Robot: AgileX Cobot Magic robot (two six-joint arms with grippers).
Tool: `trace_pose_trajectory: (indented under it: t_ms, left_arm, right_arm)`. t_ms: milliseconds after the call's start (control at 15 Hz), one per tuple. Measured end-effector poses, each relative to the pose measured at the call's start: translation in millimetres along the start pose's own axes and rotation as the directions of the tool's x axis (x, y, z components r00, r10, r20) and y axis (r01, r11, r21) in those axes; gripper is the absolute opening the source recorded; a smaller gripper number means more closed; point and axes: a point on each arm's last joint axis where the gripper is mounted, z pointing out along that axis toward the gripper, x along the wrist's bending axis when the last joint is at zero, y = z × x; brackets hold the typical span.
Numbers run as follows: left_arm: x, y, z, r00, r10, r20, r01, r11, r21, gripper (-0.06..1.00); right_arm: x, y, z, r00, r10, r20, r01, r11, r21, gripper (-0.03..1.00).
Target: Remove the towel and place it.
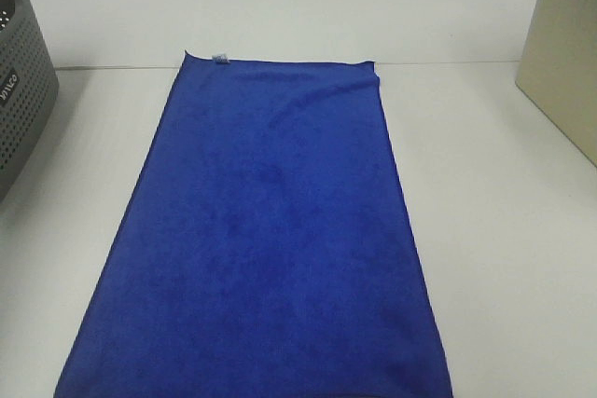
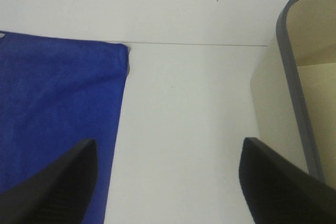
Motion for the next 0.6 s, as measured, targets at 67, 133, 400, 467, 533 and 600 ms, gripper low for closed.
trace_pose_trajectory:
  t_ms: [67,133,400,467,533,600]
  left_arm:
    - [7,-12,-13,1.000,-0.025,0.015,0.025,1.000,0.011,0.75]
    - [10,-39,-38,0.999,-0.049,0.020,0.049,0.998,0.028,0.75]
    - [-3,-128,-108,0.999,-0.039,-0.018,0.038,0.998,-0.056,0.75]
    - [-5,-146,-119,0.999,-0.037,-0.023,0.035,0.997,-0.074,0.75]
    - [-8,-161,-130,0.999,-0.036,-0.027,0.033,0.994,-0.102,0.75]
    - [-11,-175,-139,0.999,-0.037,-0.026,0.034,0.992,-0.119,0.75]
  right_arm:
    - [7,-10,-10,1.000,-0.020,-0.009,0.020,1.000,0.016,0.72]
    - [16,-31,-25,0.999,-0.039,-0.019,0.040,0.998,0.050,0.72]
    - [18,-117,-70,1.000,-0.021,-0.021,0.024,0.989,0.145,0.71]
    - [17,-145,-84,1.000,-0.016,-0.022,0.019,0.988,0.156,0.71]
    - [16,-169,-97,1.000,-0.018,-0.014,0.020,0.988,0.151,0.71]
    - [14,-191,-104,1.000,-0.024,0.005,0.023,0.988,0.154,0.71]
